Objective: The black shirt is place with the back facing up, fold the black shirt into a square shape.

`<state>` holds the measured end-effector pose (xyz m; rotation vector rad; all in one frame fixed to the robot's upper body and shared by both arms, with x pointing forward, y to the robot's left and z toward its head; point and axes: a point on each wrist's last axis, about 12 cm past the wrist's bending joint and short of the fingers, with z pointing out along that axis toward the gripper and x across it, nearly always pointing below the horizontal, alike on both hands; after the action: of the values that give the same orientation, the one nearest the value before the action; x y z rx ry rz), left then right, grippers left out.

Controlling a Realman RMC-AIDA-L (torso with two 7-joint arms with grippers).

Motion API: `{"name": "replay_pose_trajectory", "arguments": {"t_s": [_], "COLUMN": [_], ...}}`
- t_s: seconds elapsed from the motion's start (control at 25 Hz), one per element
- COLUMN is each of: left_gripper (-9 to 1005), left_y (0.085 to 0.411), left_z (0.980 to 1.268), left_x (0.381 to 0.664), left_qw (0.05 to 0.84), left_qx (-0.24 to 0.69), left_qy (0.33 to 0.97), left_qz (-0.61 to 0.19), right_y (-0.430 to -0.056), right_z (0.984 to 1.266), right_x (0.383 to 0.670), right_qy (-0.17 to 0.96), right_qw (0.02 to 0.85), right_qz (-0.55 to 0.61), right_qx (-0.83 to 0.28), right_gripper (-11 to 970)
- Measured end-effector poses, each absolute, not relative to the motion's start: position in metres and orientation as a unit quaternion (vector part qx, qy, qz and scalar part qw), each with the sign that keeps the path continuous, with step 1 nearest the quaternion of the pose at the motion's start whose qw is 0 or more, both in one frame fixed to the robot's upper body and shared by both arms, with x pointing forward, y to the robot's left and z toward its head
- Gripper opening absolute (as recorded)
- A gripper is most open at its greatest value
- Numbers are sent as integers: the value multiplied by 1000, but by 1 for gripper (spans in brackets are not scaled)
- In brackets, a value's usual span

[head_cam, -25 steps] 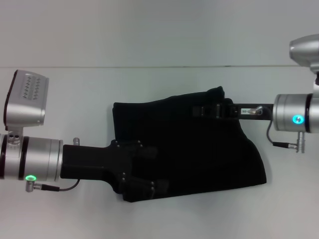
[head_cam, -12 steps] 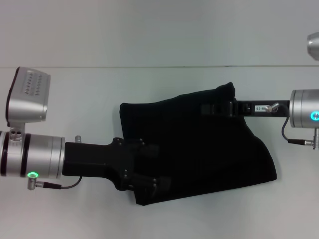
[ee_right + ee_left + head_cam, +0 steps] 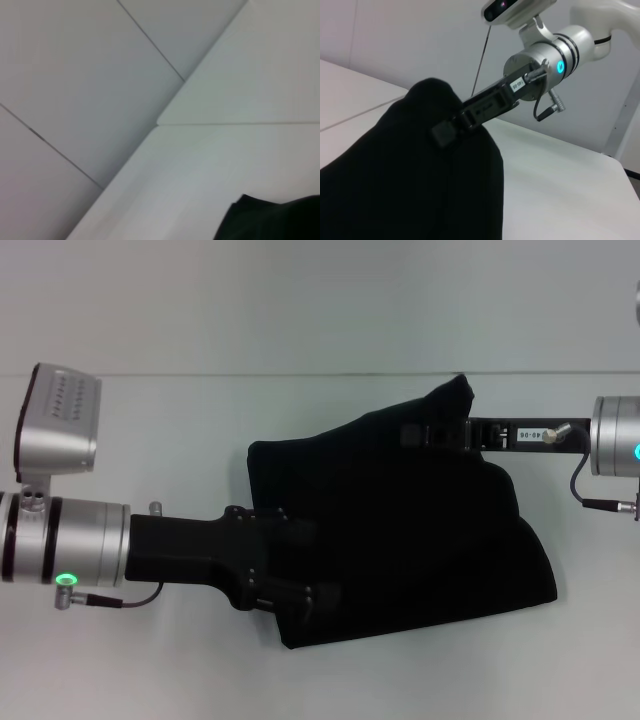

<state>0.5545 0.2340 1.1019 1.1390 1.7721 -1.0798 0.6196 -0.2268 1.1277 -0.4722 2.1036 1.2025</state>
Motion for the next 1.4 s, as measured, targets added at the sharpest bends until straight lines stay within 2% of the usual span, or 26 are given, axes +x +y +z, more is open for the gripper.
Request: {"name": "replay_pose_trajectory", "arguments": {"t_s": [0.52, 1.04, 1.28, 1.4], "left_gripper": [949, 949, 950, 950], "left_y": [232, 227, 226, 226], "left_z": [1101, 1099, 1099, 1099], "left_x": [557, 559, 566, 572], "left_qw": [373, 371, 373, 377], "left_qx": [440, 431, 418, 404], "left_qy": [702, 709, 723, 735], "left_qz": [-418, -418, -404, -393], "right_y": [-248, -260, -274, -281], "right_z": [1120, 1083, 1081, 1082], "right_x": [615, 606, 605, 606], "right_qy": [820, 866, 870, 869], "right_qw": [324, 299, 311, 320], "right_qz": [447, 386, 374, 371], "right_qx": [-150, -108, -85, -71], "right_gripper": [73, 72, 126, 276]}}
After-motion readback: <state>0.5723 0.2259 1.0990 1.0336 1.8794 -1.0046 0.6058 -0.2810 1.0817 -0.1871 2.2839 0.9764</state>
